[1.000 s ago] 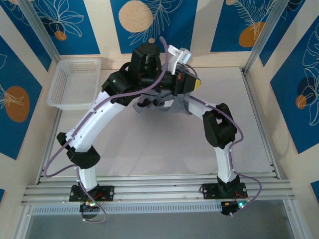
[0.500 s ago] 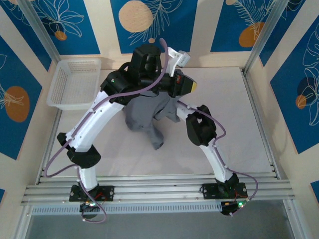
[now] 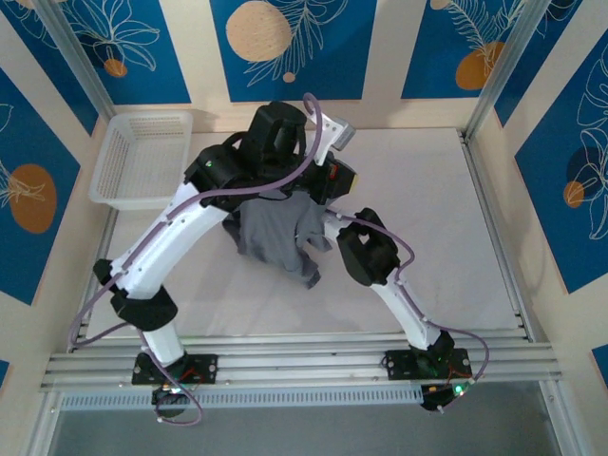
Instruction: Fold the inside-out t-shirt
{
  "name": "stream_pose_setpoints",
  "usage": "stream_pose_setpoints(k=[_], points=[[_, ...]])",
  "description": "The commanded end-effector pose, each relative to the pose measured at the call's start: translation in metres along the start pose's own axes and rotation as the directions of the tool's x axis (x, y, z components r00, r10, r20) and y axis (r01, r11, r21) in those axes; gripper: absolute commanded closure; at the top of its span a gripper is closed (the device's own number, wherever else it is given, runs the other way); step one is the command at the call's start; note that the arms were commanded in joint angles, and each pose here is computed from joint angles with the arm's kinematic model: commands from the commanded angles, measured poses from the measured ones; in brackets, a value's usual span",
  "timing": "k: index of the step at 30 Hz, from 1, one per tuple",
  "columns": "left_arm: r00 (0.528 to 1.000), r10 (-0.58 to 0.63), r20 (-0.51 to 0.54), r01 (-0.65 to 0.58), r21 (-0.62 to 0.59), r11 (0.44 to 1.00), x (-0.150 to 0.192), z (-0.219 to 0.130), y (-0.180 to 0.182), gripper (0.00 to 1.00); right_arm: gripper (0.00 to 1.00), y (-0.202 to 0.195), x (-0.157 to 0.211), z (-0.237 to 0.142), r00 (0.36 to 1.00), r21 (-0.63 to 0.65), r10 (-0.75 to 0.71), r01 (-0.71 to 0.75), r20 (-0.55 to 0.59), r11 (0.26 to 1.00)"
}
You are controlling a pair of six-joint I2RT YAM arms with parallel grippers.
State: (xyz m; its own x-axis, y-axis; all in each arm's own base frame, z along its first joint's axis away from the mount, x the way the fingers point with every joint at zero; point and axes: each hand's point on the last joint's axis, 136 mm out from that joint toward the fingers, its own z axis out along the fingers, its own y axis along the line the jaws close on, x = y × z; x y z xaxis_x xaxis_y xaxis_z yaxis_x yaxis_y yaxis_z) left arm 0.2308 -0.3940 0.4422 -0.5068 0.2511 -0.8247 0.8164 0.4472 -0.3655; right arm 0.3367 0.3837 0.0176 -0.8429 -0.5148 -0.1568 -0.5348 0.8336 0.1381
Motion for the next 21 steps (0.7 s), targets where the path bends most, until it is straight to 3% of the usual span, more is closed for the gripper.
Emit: stream_pose_setpoints(k=[1,5,8,13,16,21], points=[[0.976,0.099,0.194,-0.085,-0.081,0.993,-0.037,-0.042,-0.007,1.00,1.00,-0.006,0.045,0.027,0.983,-0.115,0.057,-0.078,-0.173,0.990],[0.977,0.000,0.212,0.070,-0.320,0.945,-0.029,-0.062,0.071,1.00,1.00,0.009,0.030,-0.037,0.995,-0.321,0.094,-0.095,-0.020,0.942],[0.961,-0.114,0.253,0.224,-0.462,0.858,-0.012,-0.088,0.150,1.00,1.00,0.021,0.032,-0.097,0.984,-0.517,0.144,-0.072,0.101,0.853],[0.888,-0.362,0.283,0.460,-0.544,0.702,0.063,-0.104,0.265,1.00,1.00,0.014,0.050,-0.188,0.913,-0.668,0.265,0.010,0.309,0.744],[0.837,-0.504,0.211,0.533,-0.518,0.669,0.131,-0.073,0.290,1.00,1.00,-0.008,0.051,-0.234,0.818,-0.694,0.389,0.017,0.424,0.720],[0.721,-0.689,0.080,0.657,-0.397,0.641,0.238,-0.021,0.282,1.00,1.00,-0.045,0.040,-0.289,0.634,-0.695,0.537,0.000,0.556,0.719]])
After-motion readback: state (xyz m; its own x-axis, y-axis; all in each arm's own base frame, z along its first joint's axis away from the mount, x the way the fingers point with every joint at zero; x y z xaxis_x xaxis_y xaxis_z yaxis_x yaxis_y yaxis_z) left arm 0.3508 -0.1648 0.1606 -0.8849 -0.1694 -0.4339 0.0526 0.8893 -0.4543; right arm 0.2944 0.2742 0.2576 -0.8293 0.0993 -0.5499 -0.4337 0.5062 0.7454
